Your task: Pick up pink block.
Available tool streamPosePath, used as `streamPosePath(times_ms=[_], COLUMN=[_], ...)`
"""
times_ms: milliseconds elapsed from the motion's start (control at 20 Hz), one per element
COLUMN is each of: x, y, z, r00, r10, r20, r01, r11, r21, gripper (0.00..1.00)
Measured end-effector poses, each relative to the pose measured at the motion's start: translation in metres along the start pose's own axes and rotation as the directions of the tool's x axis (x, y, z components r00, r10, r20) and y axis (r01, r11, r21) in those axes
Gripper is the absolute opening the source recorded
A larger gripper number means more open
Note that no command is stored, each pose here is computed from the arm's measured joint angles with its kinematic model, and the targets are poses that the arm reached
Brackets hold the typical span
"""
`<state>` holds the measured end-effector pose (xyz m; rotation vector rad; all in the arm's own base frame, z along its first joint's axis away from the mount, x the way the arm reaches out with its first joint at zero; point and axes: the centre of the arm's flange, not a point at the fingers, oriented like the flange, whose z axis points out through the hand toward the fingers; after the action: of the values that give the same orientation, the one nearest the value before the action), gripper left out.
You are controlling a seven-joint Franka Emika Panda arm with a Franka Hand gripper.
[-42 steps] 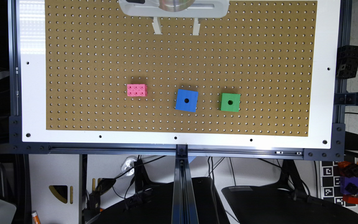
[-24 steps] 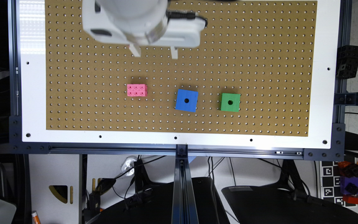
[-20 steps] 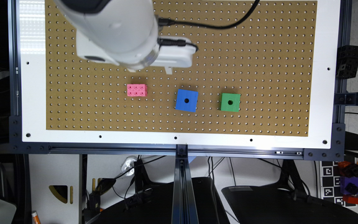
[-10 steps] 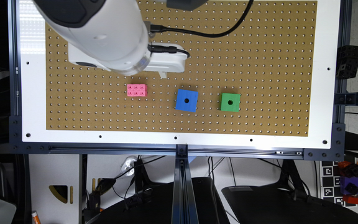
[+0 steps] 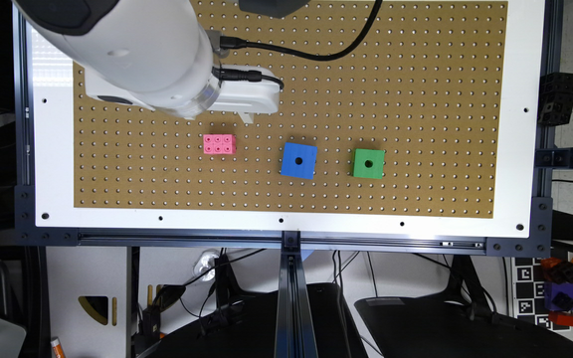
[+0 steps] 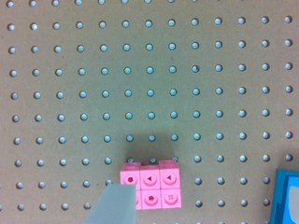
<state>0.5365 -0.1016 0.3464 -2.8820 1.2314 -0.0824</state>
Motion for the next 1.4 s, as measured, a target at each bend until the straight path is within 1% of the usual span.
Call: streamPosePath(times_ms=[150,350,450,600,650,700,800,1050,1100,1150,1200,1250,1300,1400], x=[0.0031,0.0054,0.0072,0.01,0.0113,0.0132,0.016,0.0166,0.0166,0.0165,0.0171,0.0183,0.0198,0.0215], y=[0.003,0.005,0.007,0.011,0.013,0.016,0.02,0.021,0.021,0.021,0.021,0.02,0.019,0.018], z=[-0.001,-0.002,-0.002,-0.002,-0.002,-0.002,-0.002,-0.002,0.0,0.006,0.015,0.025,0.039,0.054], r00=[0.999996,0.99999,0.999989,0.999984,0.999983,0.999984,0.999982,0.999984,0.999995,0.999988,0.999943,0.999913,0.999905,0.999908], r10=[0.0014,0.0001,0.0005,0.0025,0.0024,0.0015,0.0017,0.0002,0.0,-0.0002,-0.0004,-0.0005,-0.0007,-0.0009], r20=[-0.0025,-0.0044,-0.0047,-0.0051,-0.0053,-0.0055,-0.0057,-0.0057,-0.0032,0.0049,0.0107,0.0132,0.0137,0.0135], r01=[-0.0014,-0.0001,-0.0005,-0.0025,-0.0024,-0.0015,-0.0017,-0.0002,0.0,0.0003,0.0005,0.0007,0.0008,0.001], r11=[0.999998,0.999998,0.999998,0.999995,0.999996,0.999998,0.999998,1.0,0.999999,0.99998,0.999951,0.999935,0.999932,0.999936], r21=[0.0013,0.0022,0.002,0.0017,0.0015,0.0012,0.0007,0.0005,-0.0011,-0.0063,-0.0099,-0.0114,-0.0116,-0.0113], gripper=[1.0,1.0,1.0,1.0,1.0,1.0,1.0,1.0,1.0,1.0,1.0,1.0,1.0,1.0])
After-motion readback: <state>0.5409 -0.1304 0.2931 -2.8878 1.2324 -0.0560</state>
